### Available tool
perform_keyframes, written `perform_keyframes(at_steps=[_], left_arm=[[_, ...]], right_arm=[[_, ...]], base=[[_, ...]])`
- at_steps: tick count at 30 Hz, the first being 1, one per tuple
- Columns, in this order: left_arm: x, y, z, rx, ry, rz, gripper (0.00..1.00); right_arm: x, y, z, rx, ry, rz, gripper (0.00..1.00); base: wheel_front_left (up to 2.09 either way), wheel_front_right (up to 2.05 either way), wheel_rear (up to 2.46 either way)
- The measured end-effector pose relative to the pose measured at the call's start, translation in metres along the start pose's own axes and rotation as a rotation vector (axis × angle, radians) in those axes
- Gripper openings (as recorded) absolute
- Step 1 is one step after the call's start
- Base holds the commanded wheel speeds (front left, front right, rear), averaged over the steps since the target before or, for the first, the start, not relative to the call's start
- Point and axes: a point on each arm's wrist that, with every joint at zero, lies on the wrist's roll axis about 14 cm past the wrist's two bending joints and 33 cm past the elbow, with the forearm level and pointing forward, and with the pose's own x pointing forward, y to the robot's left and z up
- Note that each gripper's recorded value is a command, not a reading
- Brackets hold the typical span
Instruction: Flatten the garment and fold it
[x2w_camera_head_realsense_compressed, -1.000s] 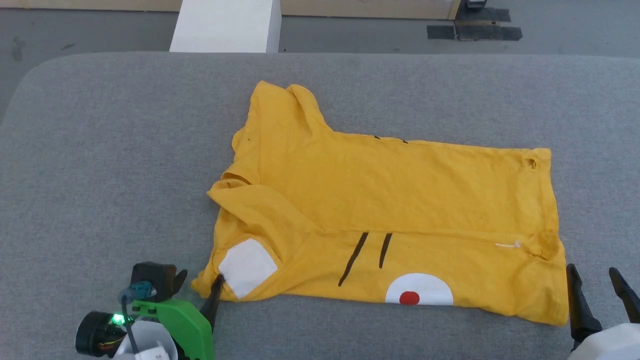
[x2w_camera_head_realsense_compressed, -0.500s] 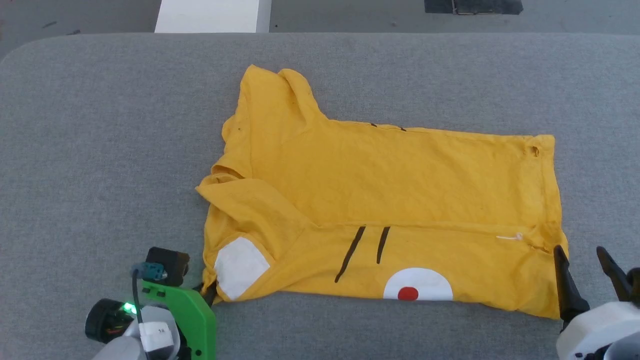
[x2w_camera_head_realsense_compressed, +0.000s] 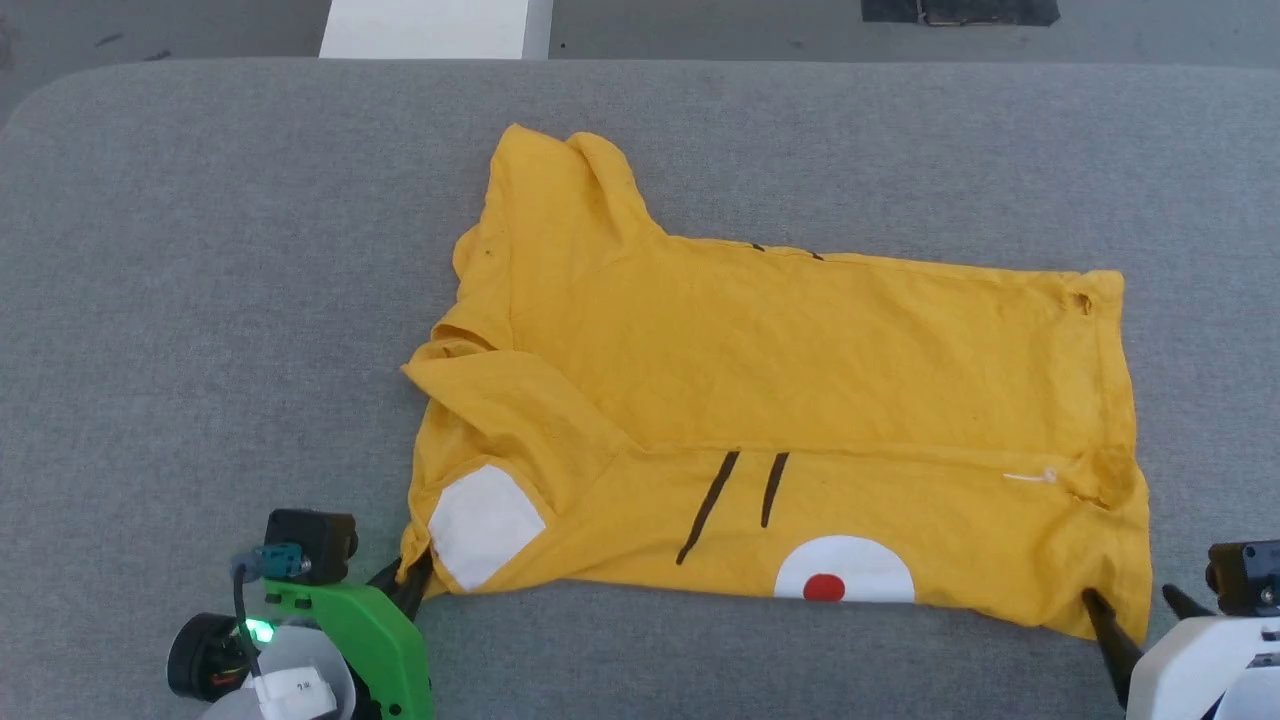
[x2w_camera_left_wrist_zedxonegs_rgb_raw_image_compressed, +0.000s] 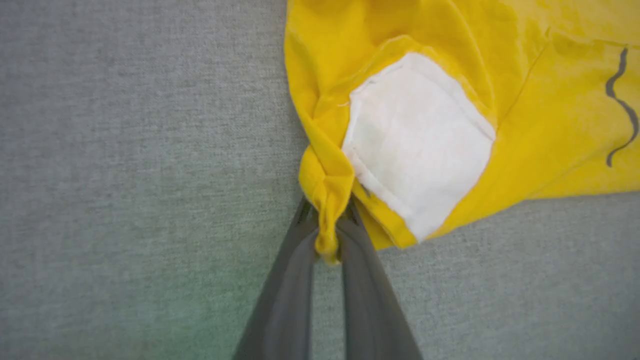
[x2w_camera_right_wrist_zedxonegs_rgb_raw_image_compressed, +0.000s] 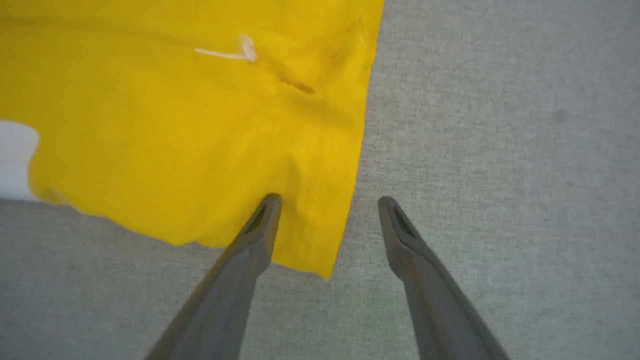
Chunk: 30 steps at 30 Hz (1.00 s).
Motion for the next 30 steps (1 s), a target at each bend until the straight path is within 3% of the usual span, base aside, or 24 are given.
perform_keyframes(at_steps=[8, 9, 10, 11, 18, 24, 30], left_arm=[[0.001, 0.002, -0.002, -0.02, 0.001, 0.001, 0.0], [0.001, 0.002, -0.002, -0.021, 0.0, 0.001, 0.0], [0.001, 0.002, -0.001, -0.021, -0.002, 0.002, 0.0], [0.001, 0.002, -0.001, -0.021, -0.005, 0.002, 0.0], [-0.002, 0.003, 0.004, -0.045, -0.029, 0.007, 0.0], [-0.017, 0.006, 0.023, -0.081, -0.105, 0.028, 0.0], [-0.045, 0.007, 0.011, -0.123, -0.053, 0.048, 0.0]], right_arm=[[0.008, 0.011, -0.02, 0.035, 0.088, 0.038, 1.0], [0.009, 0.01, -0.021, 0.04, 0.089, 0.035, 0.49], [0.01, 0.01, -0.021, 0.045, 0.088, 0.035, 0.49], [0.011, 0.01, -0.021, 0.052, 0.086, 0.032, 0.0], [0.008, 0.007, -0.013, 0.093, 0.047, 0.03, 0.0], [-0.007, -0.007, 0.015, 0.095, -0.05, 0.009, 0.0], [-0.028, -0.017, 0.03, 0.094, -0.086, -0.015, 0.0]], base=[[0.0, 0.0, 0.0], [0.0, 0.0, 0.0], [0.0, 0.0, 0.0], [0.0, 0.0, 0.0], [0.0, 0.0, 0.0], [0.0, 0.0, 0.0], [0.0, 0.0, 0.0]])
